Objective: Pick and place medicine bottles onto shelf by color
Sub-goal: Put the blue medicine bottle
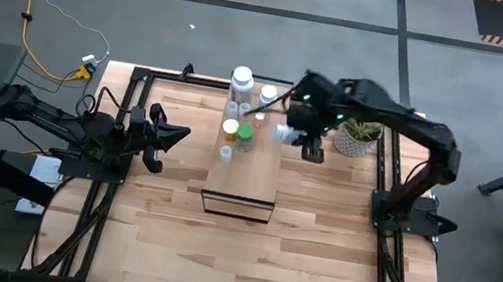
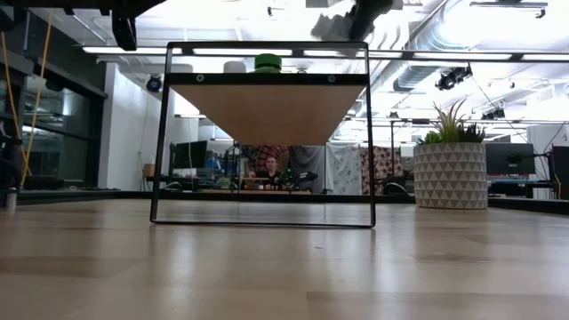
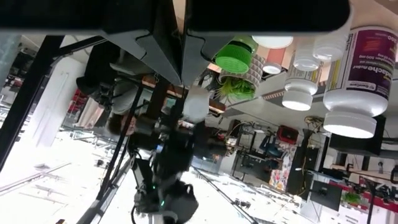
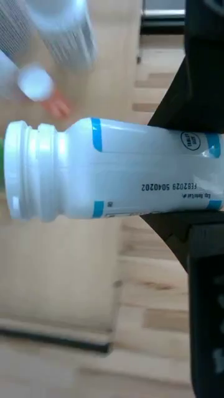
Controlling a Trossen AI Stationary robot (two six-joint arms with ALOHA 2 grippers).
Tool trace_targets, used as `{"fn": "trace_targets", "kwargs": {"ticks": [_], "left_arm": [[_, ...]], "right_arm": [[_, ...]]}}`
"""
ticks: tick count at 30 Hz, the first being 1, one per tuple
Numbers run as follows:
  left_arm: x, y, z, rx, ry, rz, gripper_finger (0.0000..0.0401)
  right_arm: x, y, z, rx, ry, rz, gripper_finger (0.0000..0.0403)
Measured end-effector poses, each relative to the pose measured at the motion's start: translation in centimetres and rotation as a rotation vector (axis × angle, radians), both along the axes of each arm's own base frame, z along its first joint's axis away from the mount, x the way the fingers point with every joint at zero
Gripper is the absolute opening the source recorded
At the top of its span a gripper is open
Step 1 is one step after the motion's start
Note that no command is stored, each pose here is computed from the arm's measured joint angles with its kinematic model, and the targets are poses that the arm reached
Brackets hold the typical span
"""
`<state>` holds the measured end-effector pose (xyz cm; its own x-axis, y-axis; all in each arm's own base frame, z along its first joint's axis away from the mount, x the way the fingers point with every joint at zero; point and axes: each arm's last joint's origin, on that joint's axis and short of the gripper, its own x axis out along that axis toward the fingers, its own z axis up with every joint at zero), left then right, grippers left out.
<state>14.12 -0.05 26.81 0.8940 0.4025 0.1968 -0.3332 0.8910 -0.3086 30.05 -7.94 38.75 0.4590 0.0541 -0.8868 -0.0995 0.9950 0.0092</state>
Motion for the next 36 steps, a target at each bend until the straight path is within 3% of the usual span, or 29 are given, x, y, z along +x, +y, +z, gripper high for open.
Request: {"fn": "trace_targets", "kwargs": {"ticks": [5,10,14,18,21,25,36], "left_arm": [[0.0,0.0,0.0,0.0,0.0,0.0,0.0],[0.0,0.0,0.0,0.0,-0.001,0.0,0.0],[0.0,0.0,0.0,0.0,-0.001,0.0,0.0],[0.0,0.0,0.0,0.0,-0.004,-0.001,0.0],[0.0,0.0,0.0,-0.001,-0.006,-0.001,0.0],[0.0,0.0,0.1,-0.001,-0.008,-0.001,0.0],[0.0,0.0,0.1,-0.003,-0.008,0.005,0.0]], "right_arm": [[-2.3,0.5,1.3,0.026,-0.183,-0.072,0.0119],[-5.8,1.9,-3.4,0.123,-0.364,-0.194,0.0119],[-7.7,2.8,-7.0,0.191,-0.651,-0.296,0.0119],[-8.2,3.2,-9.3,0.191,-0.983,-0.393,0.0119],[-8.0,3.3,-11.0,0.156,-1.125,-0.451,0.0119],[-6.7,3.0,-13.0,0.118,-1.151,-0.515,0.0119],[-1.7,2.1,-17.2,0.127,-1.09,-0.507,0.0136]]}}
